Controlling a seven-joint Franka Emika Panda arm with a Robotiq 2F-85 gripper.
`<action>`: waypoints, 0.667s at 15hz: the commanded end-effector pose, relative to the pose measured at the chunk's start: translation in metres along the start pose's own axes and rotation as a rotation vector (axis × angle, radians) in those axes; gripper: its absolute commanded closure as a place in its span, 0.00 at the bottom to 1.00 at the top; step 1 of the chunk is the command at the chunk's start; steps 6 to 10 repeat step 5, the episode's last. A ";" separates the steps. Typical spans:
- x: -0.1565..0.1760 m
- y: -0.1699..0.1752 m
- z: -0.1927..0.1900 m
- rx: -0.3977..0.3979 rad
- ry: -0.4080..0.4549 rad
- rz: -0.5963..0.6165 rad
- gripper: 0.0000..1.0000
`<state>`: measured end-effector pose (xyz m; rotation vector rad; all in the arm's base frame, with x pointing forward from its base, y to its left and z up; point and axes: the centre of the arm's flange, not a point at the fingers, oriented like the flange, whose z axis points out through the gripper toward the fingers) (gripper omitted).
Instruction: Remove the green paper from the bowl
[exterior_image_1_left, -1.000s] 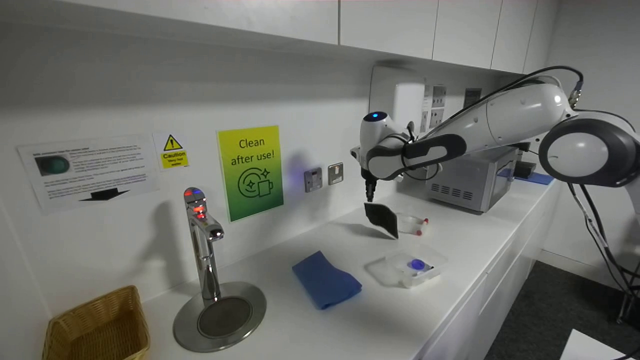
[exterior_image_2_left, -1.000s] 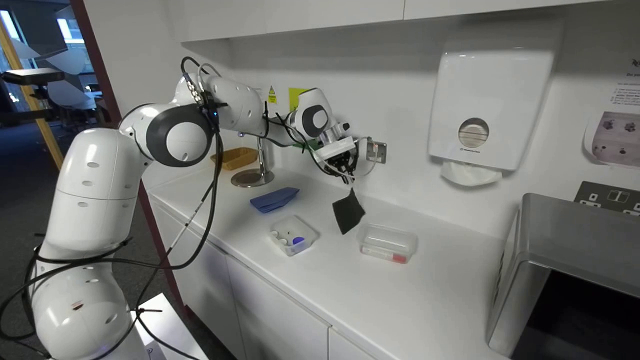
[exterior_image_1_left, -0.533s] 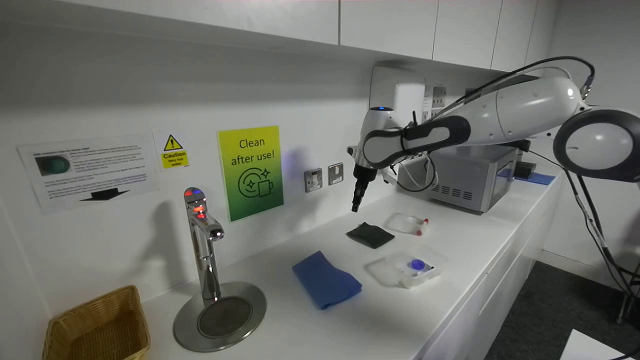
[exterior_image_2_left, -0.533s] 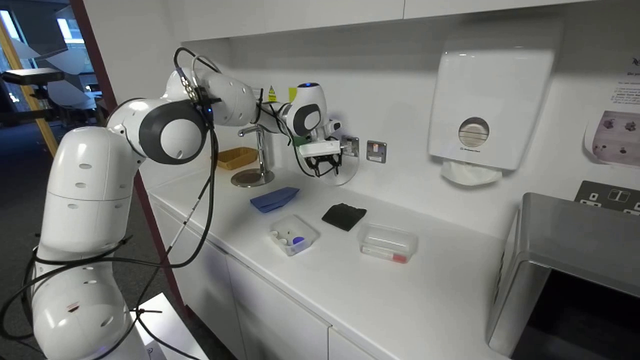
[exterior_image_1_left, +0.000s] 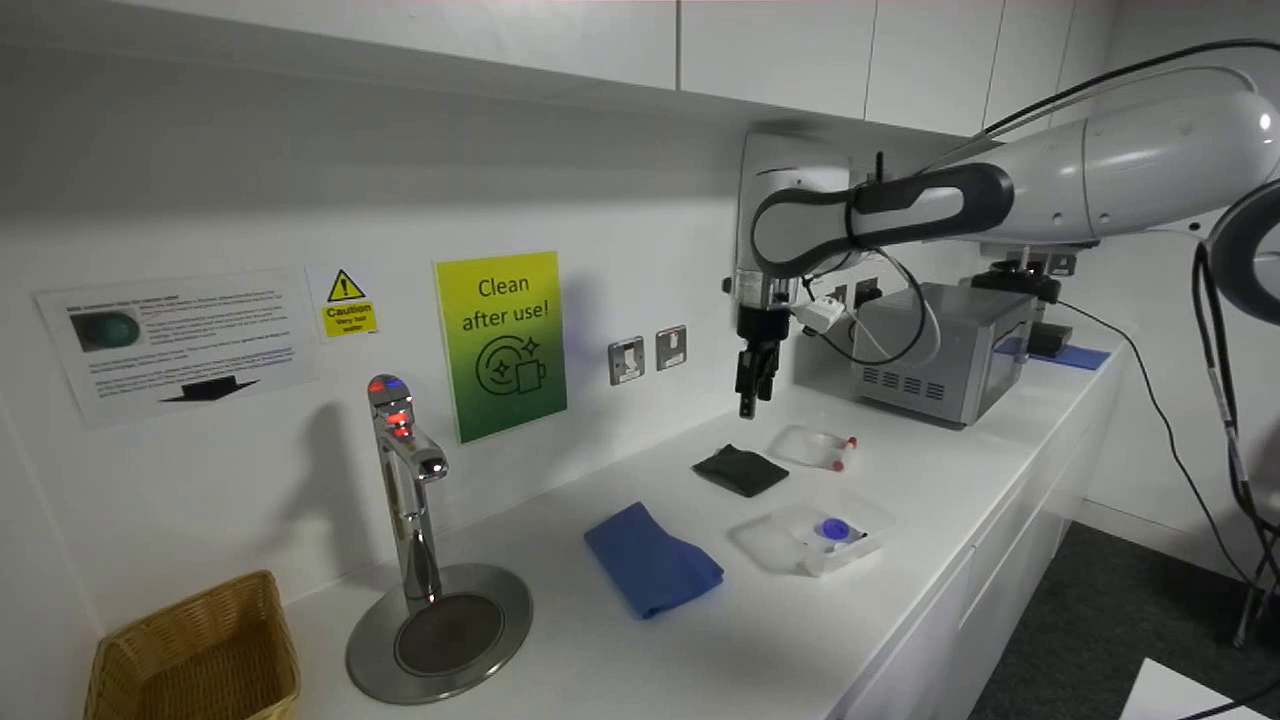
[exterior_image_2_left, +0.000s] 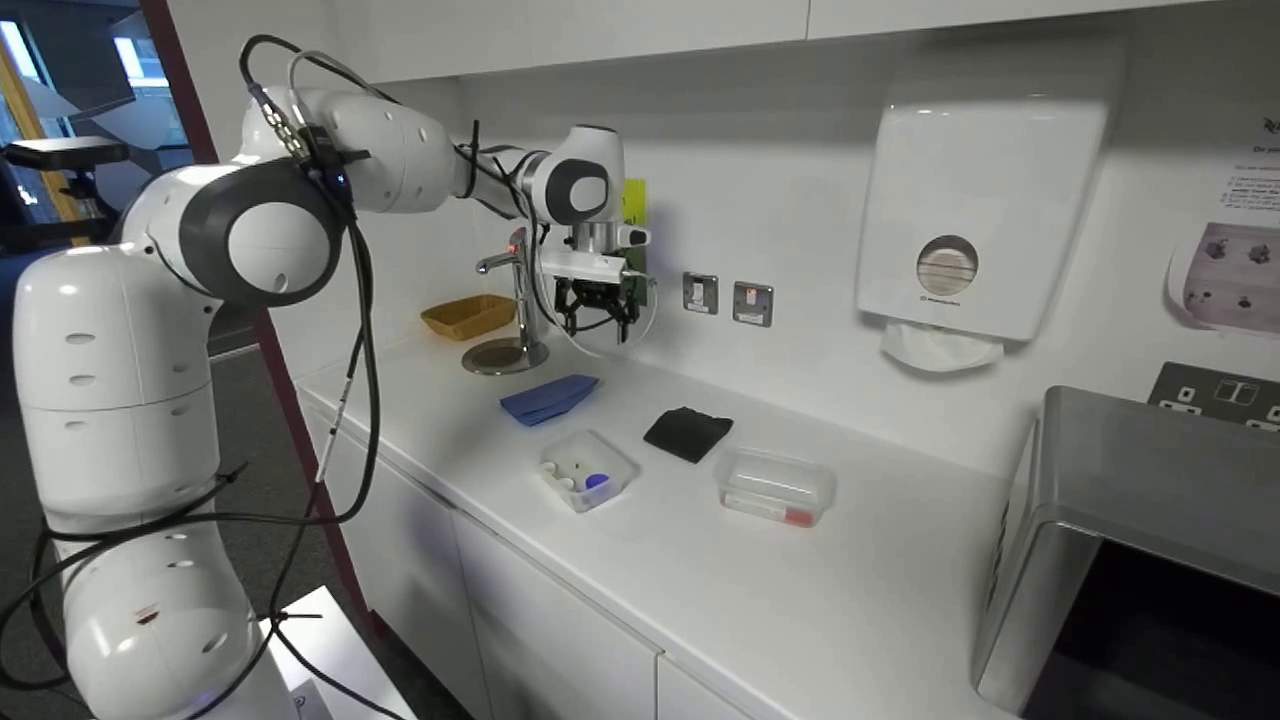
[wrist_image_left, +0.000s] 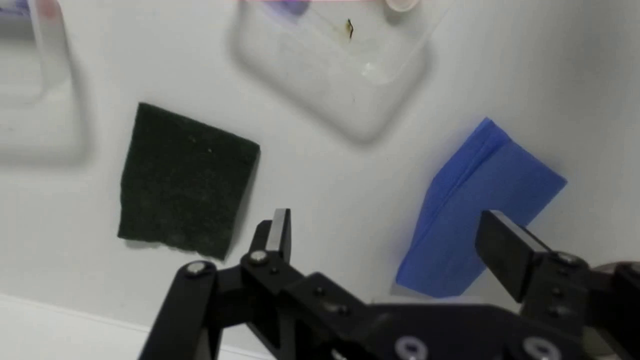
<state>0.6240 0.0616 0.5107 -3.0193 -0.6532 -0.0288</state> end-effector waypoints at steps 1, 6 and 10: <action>-0.002 -0.003 -0.003 -0.004 -0.002 0.003 0.00; 0.001 -0.002 0.006 0.002 -0.013 0.002 0.00; 0.001 -0.002 0.006 0.002 -0.013 0.002 0.00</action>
